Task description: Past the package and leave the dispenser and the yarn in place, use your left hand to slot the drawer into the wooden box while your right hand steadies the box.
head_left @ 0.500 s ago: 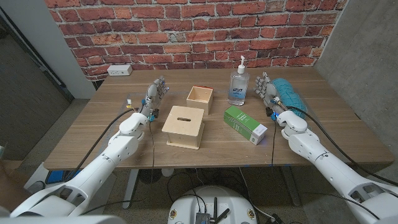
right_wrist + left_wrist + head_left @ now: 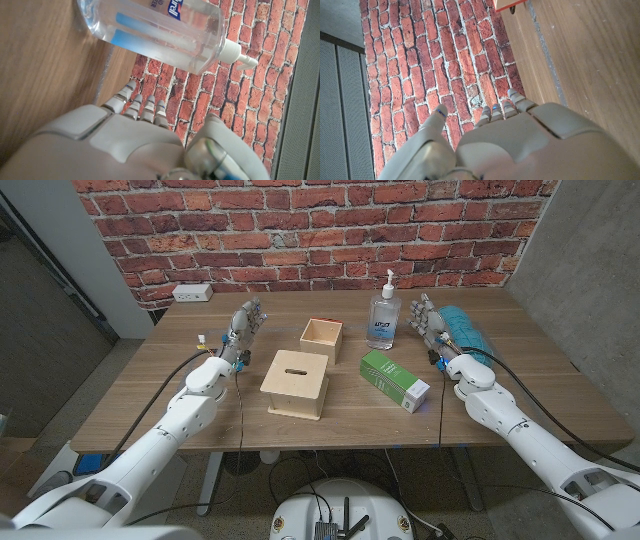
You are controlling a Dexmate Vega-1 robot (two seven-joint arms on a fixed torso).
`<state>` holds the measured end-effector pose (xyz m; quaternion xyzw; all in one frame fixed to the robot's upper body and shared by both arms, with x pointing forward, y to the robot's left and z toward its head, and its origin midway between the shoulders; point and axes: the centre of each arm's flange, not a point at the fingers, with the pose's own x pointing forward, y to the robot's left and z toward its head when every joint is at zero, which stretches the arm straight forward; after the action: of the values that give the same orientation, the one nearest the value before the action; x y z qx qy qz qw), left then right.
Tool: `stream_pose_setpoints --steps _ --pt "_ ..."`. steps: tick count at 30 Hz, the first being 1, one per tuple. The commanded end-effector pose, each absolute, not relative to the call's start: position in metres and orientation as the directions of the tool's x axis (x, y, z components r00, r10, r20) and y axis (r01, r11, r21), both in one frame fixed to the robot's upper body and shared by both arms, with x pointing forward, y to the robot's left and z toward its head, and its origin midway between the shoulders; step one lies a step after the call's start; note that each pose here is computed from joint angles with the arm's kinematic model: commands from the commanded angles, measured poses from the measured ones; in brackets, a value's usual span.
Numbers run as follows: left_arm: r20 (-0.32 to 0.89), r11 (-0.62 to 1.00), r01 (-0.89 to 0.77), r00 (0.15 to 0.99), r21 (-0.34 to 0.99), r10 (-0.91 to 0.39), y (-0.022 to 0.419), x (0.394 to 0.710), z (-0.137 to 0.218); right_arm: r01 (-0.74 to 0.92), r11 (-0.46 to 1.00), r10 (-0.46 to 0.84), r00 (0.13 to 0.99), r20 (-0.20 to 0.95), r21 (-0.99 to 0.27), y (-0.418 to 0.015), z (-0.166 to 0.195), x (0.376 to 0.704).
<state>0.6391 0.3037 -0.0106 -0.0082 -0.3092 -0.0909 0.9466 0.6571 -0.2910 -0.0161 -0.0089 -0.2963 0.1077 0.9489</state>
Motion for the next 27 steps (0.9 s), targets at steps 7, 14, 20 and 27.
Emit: stream_pose_setpoints --steps 7,14,20,27 --pt "0.588 0.985 0.153 0.791 0.078 -0.169 0.303 0.630 -0.004 -0.161 0.984 0.175 0.793 0.583 -0.077 -0.291 -0.024 0.652" --pt "0.588 0.982 0.150 0.786 0.118 -0.191 0.303 0.630 0.007 -0.146 0.986 0.163 0.794 0.586 -0.076 -0.293 -0.026 0.645" --pt "0.584 0.976 0.152 0.782 0.158 -0.216 0.300 0.629 0.014 -0.141 0.987 0.160 0.792 0.589 -0.078 -0.292 -0.027 0.641" --pt "0.582 0.968 0.130 0.779 0.215 -0.234 0.303 0.622 0.025 -0.137 0.988 0.155 0.793 0.589 -0.076 -0.291 -0.028 0.638"
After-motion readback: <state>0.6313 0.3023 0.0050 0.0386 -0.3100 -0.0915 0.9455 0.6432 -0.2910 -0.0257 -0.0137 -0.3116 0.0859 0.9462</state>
